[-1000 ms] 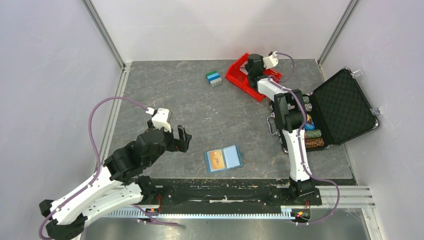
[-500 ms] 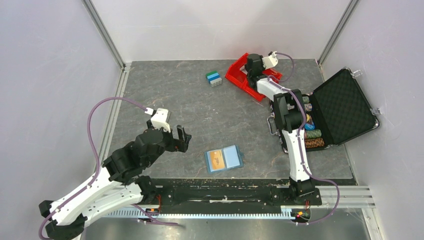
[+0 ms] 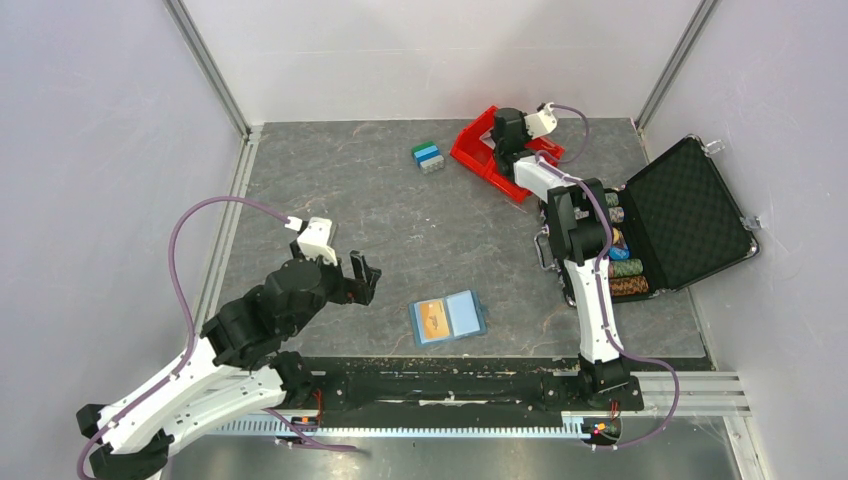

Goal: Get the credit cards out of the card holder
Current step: Place the credit card in the storage box.

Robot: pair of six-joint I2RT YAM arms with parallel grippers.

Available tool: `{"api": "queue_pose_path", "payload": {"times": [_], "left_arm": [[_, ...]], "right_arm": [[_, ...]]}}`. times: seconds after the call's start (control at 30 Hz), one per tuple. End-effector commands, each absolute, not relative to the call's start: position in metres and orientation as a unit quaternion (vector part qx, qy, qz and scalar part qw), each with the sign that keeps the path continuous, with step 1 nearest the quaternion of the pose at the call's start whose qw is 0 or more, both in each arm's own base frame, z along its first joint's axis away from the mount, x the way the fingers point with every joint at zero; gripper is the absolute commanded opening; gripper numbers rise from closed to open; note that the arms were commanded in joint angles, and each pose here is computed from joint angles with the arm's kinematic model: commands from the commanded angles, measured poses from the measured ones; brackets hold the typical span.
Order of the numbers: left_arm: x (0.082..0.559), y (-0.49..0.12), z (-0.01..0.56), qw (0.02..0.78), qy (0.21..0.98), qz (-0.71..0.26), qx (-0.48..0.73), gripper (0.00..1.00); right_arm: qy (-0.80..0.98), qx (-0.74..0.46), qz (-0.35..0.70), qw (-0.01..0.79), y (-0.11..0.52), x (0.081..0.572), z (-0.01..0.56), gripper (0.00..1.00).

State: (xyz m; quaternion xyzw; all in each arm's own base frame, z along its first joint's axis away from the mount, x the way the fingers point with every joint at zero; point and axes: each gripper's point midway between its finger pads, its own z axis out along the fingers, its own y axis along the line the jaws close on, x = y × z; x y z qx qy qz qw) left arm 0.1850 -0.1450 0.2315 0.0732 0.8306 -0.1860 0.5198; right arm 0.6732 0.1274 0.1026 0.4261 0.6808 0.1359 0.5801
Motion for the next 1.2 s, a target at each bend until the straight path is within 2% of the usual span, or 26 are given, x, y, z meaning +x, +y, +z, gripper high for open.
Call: {"api": "queue_pose_path", "payload": {"times": [0.0,0.57,0.8,1.17], "left_arm": [[0.188,-0.142,0.243,0.538,0.820,-0.185,0.066,1.00],[0.188,-0.140,0.244,0.540,0.818,-0.185,0.062,1.00],[0.189,-0.140,0.244,0.542,0.817,-0.184,0.062,1.00],[0.187,-0.139,0.244,0.542,0.816,-0.190,0.059,1.00]], "right_arm": [[0.653,0.438,0.133,0.603,0.122,0.677,0.127,0.00],[0.635,0.462,0.106,0.610,0.113,0.674,0.115,0.00],[0.631,0.456,0.108,0.619,0.113,0.677,0.128,0.20],[0.608,0.440,0.105,0.653,0.100,0.653,0.217,0.30]]}}
